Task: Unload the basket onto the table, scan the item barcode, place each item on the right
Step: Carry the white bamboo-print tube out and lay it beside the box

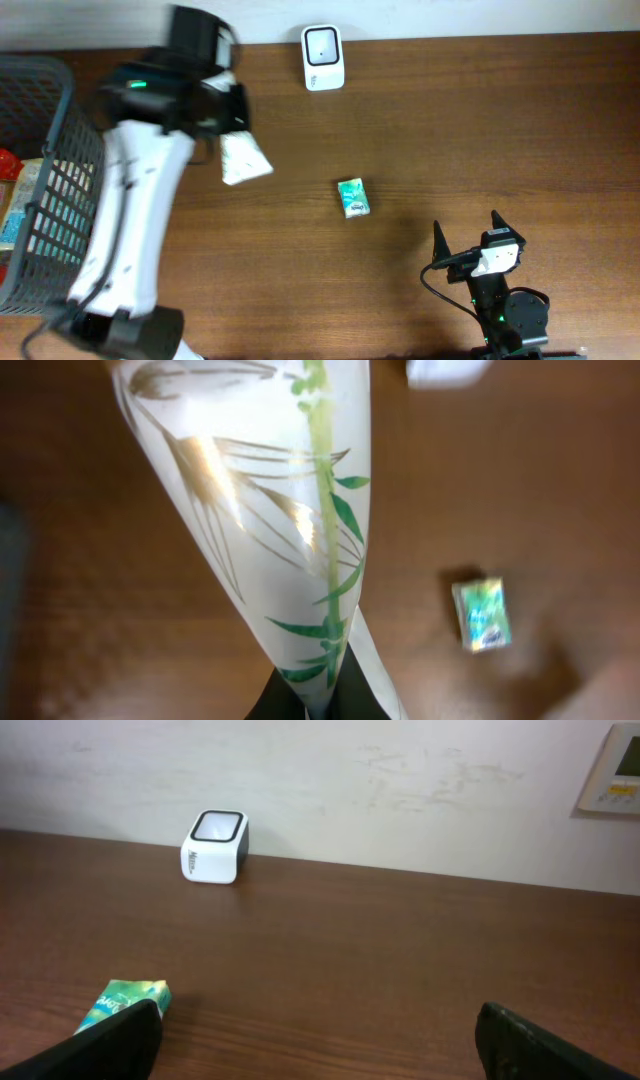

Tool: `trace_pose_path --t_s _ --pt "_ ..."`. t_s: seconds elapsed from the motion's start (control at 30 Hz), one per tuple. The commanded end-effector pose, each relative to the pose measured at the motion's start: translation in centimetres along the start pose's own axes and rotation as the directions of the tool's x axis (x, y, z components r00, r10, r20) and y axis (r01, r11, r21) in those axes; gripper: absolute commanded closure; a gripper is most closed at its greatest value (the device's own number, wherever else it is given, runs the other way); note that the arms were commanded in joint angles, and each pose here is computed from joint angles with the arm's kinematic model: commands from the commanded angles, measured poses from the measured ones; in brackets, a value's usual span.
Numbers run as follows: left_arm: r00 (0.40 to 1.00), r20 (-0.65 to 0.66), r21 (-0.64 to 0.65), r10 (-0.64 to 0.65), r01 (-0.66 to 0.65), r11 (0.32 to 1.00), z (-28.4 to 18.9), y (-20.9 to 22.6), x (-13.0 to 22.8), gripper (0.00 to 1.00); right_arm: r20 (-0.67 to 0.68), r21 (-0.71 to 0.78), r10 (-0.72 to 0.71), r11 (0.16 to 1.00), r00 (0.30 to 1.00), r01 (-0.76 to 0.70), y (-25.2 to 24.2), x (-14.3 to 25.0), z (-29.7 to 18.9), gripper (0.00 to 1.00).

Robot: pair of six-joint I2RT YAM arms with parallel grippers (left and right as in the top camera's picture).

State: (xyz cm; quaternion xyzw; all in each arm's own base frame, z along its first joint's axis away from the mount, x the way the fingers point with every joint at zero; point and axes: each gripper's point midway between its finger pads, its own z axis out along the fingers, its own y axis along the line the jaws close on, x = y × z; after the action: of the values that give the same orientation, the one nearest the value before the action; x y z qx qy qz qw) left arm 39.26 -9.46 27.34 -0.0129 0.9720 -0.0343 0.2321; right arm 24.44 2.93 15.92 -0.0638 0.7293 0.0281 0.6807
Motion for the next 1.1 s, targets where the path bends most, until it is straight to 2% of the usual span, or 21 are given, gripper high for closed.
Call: trace_pose_path --t_s 0.0,0.13,0.27,0.43,0.47,0.5,0.53,0.57,0.6,0.67,0.77,0.87,0.9,0.93,1.0,1.07 --pt "0.988 -0.151 -0.001 0.024 -0.025 1.0 6.3 -2.5 4.1 1.0 0.003 -0.017 0.007 1.0 1.0 -0.007 0.4 0.1 0.0 0.02" --pt "0.95 -0.308 0.048 0.057 -0.044 0.998 14.0 -5.3 10.1 1.0 0.003 -0.017 0.007 1.0 1.0 -0.007 0.4 0.1 0.0 0.02" --pt "0.931 -0.347 0.118 0.118 -0.082 0.99 17.4 -8.1 13.4 1.0 0.003 -0.017 0.007 1.0 1.0 -0.007 0.4 0.1 0.0 0.02" --pt "0.919 -0.355 0.147 0.174 -0.129 0.981 19.7 -12.1 16.0 1.0 0.003 -0.017 0.007 1.0 1.0 -0.007 0.4 0.1 0.0 0.02" --pt "0.916 -0.355 0.152 0.187 -0.14 0.978 19.9 -12.5 16.3 0.78 0.003 -0.017 0.007 1.0 1.0 -0.007 0.4 0.1 0.0 0.02" --pt "0.915 -0.354 0.155 0.191 -0.144 0.977 19.9 -12.7 16.4 0.67 0.003 -0.017 0.007 1.0 1.0 -0.007 0.4 0.1 0.0 0.02" --pt "0.916 -0.352 0.152 0.192 -0.146 0.978 19.9 -12.7 16.4 0.49 0.003 -0.017 0.007 1.0 1.0 -0.007 0.4 0.1 0.0 0.02" --pt "0.918 -0.349 0.147 0.187 -0.144 0.979 19.9 -12.5 16.1 0.4 0.003 -0.017 0.007 1.0 1.0 -0.007 0.4 0.1 0.0 0.02" --pt "0.921 -0.347 0.141 0.178 -0.137 0.981 19.9 -12.2 15.8 0.38 0.003 -0.017 0.007 1.0 1.0 -0.007 0.4 0.1 0.0 0.02" --pt "0.934 -0.328 0.107 0.142 -0.112 0.988 19.2 -10.9 13.8 0.32 0.003 -0.017 0.007 1.0 1.0 -0.007 0.4 0.1 0.0 0.02" --pt "0.966 -0.237 0.062 0.103 -0.091 0.994 15.4 -8.2 8.1 0.27 0.003 -0.017 0.007 1.0 1.0 -0.007 0.4 0.1 0.0 0.02" --pt "0.996 -0.056 -0.003 0.062 -0.062 0.998 8.0 -3.9 0.6 0.18 0.003 -0.017 0.007 1.0 1.0 -0.007 0.4 0.1 0.0 0.02" --pt "0.999 0.007 -0.024 0.037 -0.037 0.999 5.3 -2.2 -1.5 0.18 0.003 -0.017 0.007 1.0 1.0 -0.007 0.4 0.1 0.0 0.02" --pt "0.998 0.066 -0.047 0.003 0.0 0.999 2.8 -0.5 -3.2 0.14 0.003 -0.017 0.007 1.0 1.0 -0.007 0.4 0.1 0.0 0.02" --pt "0.968 0.228 -0.095 -0.109 0.134 0.986 -3.7 5.3 -6.5 0.13 0.003 -0.017 0.007 1.0 1.0 -0.007 0.4 0.1 0.0 0.02" --pt "0.916 0.338 -0.126 -0.215 0.27 0.955 -8.1 11.3 -7.6 0.13 0.003 -0.017 0.007 1.0 1.0 -0.007 0.4 0.1 0.0 0.02"
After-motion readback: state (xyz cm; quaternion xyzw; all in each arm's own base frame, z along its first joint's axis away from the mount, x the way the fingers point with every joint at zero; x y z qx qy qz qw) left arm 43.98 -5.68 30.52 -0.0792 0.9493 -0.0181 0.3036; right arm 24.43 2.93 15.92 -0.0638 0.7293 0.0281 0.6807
